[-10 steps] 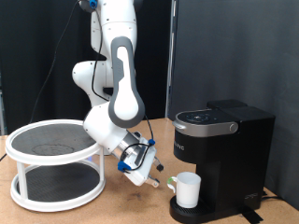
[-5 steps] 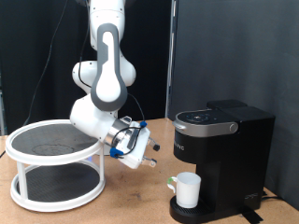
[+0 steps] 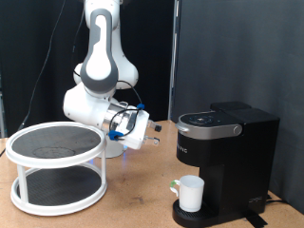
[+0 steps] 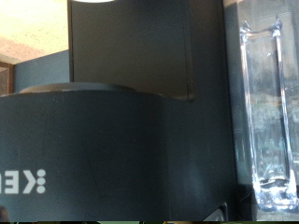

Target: Make a cup of coffee with the keurig machine

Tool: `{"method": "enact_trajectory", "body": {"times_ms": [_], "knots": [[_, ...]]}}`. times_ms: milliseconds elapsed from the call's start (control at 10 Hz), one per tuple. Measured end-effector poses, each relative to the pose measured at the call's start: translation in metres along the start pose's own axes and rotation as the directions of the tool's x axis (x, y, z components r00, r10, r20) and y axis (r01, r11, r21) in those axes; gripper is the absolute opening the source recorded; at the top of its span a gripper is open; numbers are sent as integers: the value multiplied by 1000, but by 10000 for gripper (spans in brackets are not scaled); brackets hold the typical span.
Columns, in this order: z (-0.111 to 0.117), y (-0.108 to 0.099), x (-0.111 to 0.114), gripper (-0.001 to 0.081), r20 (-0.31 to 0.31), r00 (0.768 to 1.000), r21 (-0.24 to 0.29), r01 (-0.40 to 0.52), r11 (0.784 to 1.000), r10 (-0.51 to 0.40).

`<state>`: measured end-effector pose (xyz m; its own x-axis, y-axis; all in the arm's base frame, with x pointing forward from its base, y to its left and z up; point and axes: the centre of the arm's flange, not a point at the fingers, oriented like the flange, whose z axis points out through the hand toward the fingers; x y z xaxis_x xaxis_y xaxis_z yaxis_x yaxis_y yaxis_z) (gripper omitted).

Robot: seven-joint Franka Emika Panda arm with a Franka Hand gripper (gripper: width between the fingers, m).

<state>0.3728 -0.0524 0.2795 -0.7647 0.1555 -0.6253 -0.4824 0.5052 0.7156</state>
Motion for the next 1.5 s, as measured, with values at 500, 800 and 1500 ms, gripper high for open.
{"method": "enact_trajectory", "body": {"times_ms": [500, 800, 1500], "knots": [[4, 28, -30, 734, 102, 981, -93, 173, 981, -163], [3, 61, -56, 734, 185, 959, -145, 241, 960, -213], [-3, 121, -108, 734, 163, 956, -171, 270, 948, -244]]}}
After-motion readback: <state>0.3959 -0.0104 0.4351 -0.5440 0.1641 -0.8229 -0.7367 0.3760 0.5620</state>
